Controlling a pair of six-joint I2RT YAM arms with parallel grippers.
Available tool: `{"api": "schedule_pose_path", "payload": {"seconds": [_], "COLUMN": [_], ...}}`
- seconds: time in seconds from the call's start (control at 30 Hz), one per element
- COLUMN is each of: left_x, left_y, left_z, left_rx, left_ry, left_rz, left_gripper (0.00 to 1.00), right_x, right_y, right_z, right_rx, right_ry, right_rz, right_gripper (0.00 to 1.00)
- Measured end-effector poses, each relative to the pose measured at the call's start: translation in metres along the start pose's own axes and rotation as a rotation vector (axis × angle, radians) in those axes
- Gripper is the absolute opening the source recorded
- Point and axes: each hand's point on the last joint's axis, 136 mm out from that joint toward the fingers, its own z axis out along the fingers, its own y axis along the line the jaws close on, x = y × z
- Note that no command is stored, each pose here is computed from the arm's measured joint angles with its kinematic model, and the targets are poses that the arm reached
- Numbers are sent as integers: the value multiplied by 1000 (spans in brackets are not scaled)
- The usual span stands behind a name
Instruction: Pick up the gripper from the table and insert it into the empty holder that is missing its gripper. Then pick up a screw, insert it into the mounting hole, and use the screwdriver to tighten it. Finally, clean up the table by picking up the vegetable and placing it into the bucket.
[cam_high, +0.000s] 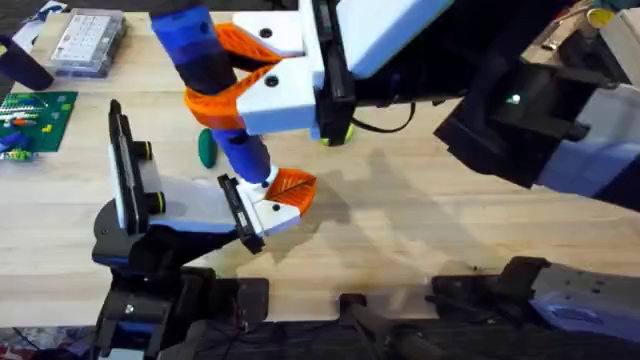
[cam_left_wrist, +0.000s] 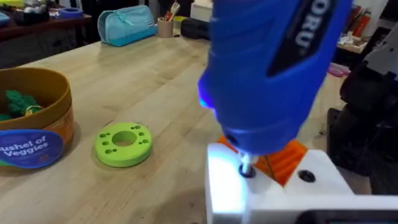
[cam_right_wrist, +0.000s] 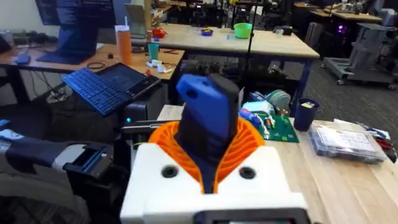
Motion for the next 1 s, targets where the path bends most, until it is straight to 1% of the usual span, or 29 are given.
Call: {"api": "schedule_pose_path", "payload": {"seconds": [0.2,0.67,1.0], "left_x": [0,0,0], "left_y": [0,0,0], "left_z": [0,0,0], "left_rx": [-1,1,0], "left_ry": [0,1,1], "left_rz": [-4,-8,-7], "left_gripper": [18,19,19], "right_x": [0,6,6], "right_y": [-5,-5,-6], "right_z": [-3,-4,-4], "right_rx": [13,16,16], "right_ry": [2,23,21], "right_rz": [5,34,31], "right_gripper": [62,61,61]}}
